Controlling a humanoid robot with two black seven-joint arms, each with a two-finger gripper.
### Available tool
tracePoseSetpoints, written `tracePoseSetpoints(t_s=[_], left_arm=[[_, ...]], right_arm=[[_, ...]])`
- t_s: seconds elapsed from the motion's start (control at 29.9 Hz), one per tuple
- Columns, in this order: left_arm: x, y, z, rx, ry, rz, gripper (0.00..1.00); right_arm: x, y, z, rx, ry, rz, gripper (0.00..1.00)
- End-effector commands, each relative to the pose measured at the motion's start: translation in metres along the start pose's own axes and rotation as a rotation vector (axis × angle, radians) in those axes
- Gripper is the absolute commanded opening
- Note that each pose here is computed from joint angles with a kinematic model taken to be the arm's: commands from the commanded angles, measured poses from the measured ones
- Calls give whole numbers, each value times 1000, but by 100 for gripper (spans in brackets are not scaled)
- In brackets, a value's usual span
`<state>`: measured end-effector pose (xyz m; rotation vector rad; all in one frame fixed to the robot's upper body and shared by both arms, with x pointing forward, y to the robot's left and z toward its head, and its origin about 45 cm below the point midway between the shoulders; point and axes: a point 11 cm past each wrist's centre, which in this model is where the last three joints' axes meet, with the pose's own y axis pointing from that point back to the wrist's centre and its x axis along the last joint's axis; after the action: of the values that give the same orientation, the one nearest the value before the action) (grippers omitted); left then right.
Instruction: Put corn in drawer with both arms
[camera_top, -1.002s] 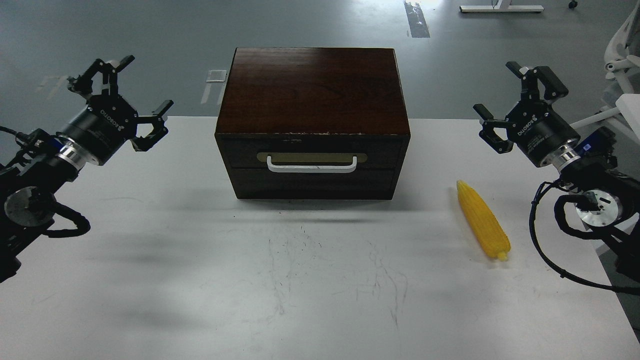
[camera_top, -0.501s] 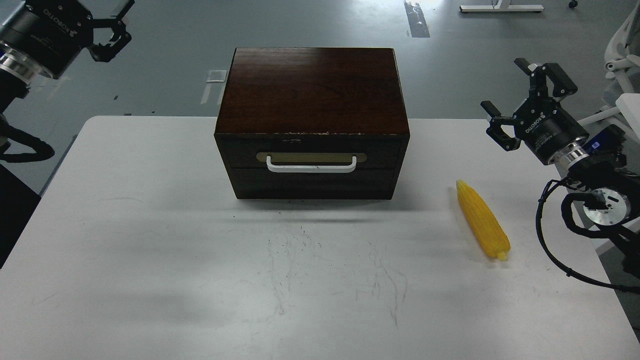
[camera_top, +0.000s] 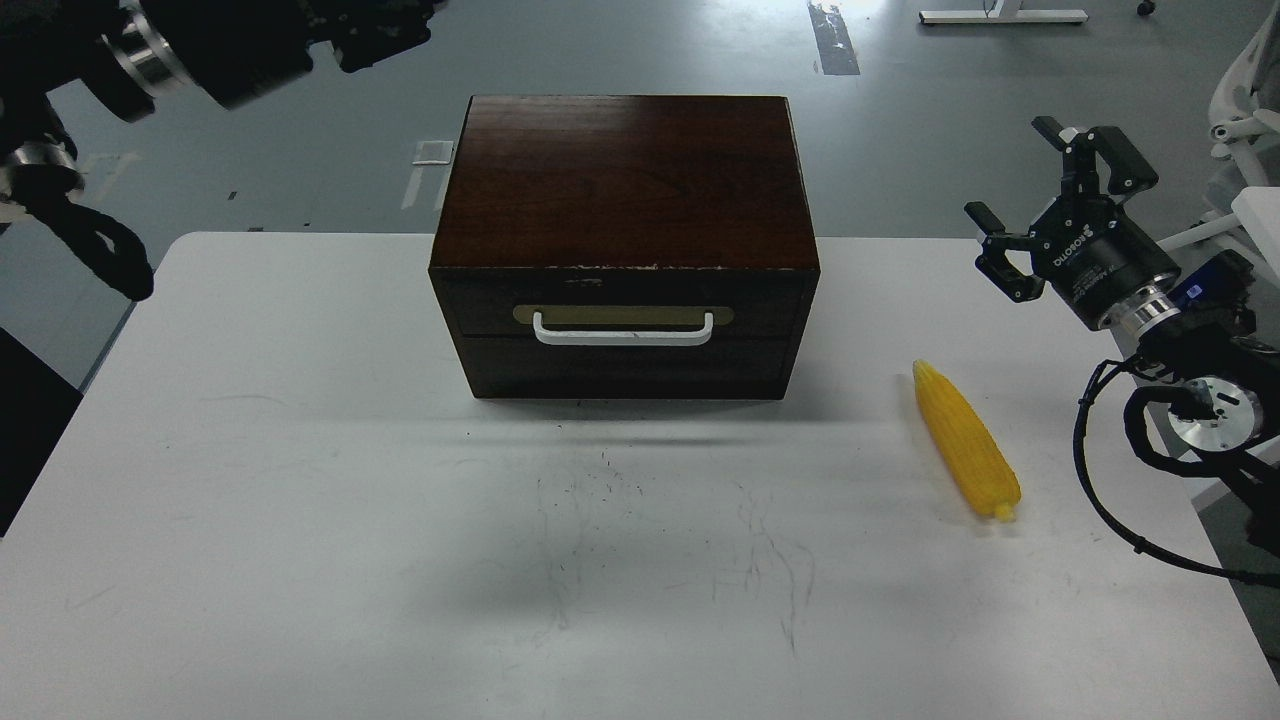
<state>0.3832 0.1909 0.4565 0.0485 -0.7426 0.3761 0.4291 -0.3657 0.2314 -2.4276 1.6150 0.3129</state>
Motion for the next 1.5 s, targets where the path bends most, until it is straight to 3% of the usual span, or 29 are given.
tracePoseSetpoints(t_s=[0.0,0.37,0.6,0.94,1.47], left_arm=[[-29,-31,10,5,-210,-159,99],[-110,-86,-18,73,-705,-552,99],[-150,-77,-72,208,-885,-839,99],[-155,-69,-112,318,-955,-941,99],[-154,-65,-128,367,-942,-963,99]], right_arm=[[0,-1,0,1,0,-1,100],[2,0,0,-1,3,4,100],[2,0,0,-1,3,4,100],[1,0,0,-2,5,3,100],[2,4,4,-10,-1,10,100]])
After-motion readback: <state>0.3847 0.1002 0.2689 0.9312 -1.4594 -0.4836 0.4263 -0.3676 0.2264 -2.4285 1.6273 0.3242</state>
